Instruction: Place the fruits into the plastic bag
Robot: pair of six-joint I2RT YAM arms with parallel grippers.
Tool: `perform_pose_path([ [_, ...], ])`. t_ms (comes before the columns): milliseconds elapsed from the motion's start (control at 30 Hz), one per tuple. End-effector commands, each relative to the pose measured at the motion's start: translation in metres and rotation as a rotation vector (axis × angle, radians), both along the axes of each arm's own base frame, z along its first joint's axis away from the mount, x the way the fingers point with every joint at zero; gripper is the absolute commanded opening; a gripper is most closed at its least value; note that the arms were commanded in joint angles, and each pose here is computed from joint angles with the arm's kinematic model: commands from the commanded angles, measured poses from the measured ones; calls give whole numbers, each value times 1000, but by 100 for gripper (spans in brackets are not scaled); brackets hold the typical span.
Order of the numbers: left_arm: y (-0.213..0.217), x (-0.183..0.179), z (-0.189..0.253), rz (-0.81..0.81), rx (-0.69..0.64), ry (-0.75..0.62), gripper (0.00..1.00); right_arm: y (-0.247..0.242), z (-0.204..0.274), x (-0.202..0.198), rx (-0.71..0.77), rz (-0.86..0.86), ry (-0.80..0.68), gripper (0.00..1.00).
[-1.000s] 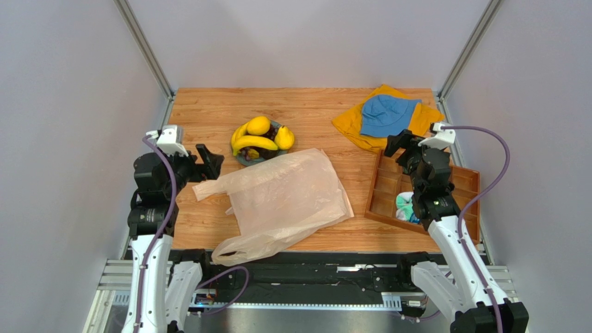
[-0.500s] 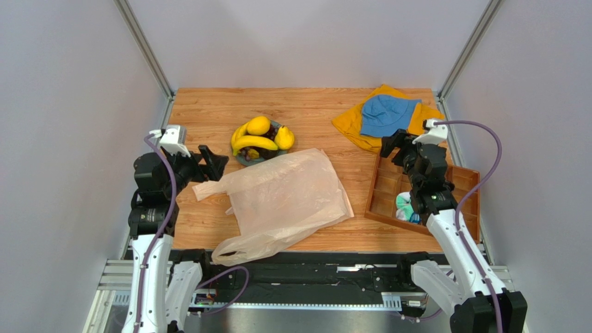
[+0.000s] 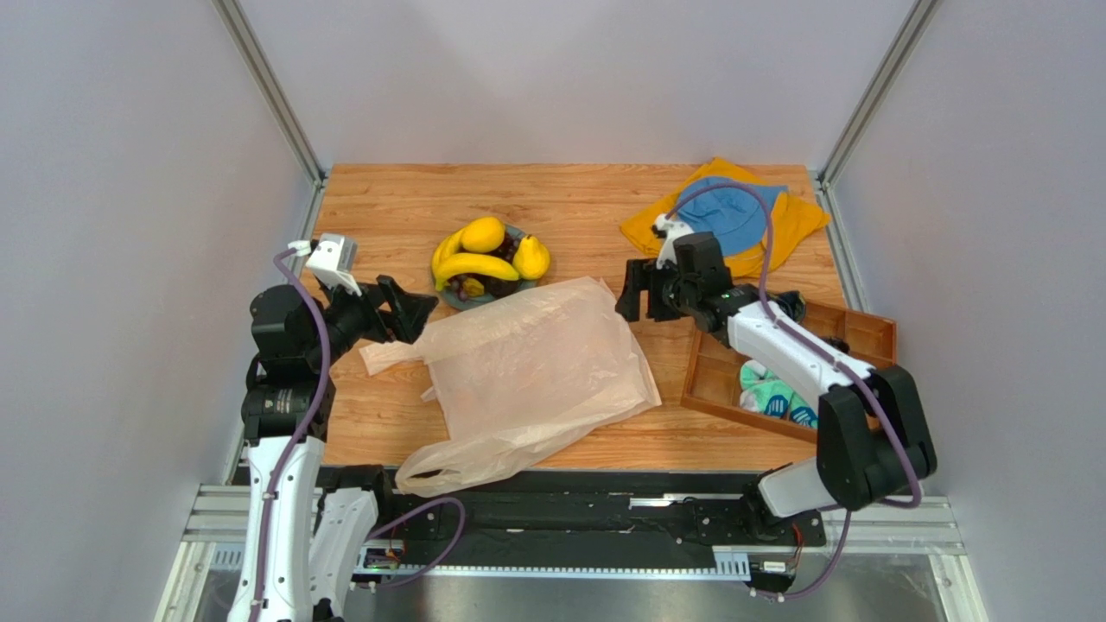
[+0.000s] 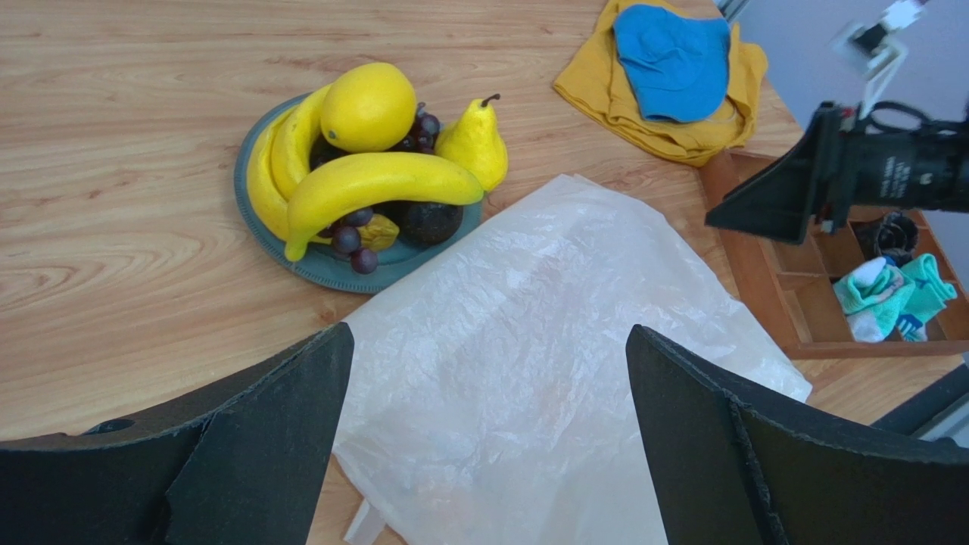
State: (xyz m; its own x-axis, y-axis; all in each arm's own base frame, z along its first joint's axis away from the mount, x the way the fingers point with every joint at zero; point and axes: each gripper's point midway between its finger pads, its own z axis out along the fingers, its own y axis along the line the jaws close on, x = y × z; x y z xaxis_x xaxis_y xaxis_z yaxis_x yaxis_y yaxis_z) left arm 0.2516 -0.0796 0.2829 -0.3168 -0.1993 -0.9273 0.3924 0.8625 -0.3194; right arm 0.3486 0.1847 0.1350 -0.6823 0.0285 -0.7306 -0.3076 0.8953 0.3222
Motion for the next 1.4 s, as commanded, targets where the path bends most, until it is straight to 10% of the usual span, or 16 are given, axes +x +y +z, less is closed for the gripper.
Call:
perform_pose_path([
  [0,-3,0,11,-28,10,-60,99,24,-13,-16,-41,134,78,79],
  [333,-4,1,10,-35,7,-52,99,40,-45,-23,-68,195,159,73],
  [633,-5,0,9,-45,7,-53,99,32,-47,-21,-142,220,174,0],
  [1167,-17,0,5,-119,-19,-43,97,-62,-2,66,-732,-164,-8,2],
  [1300,-17,1,3,-118,-19,-37,97,-64,4,97,-812,-215,-50,18],
  [1367,-16,3,-1,-104,-12,-24,96,-62,9,103,-808,-231,-54,42],
])
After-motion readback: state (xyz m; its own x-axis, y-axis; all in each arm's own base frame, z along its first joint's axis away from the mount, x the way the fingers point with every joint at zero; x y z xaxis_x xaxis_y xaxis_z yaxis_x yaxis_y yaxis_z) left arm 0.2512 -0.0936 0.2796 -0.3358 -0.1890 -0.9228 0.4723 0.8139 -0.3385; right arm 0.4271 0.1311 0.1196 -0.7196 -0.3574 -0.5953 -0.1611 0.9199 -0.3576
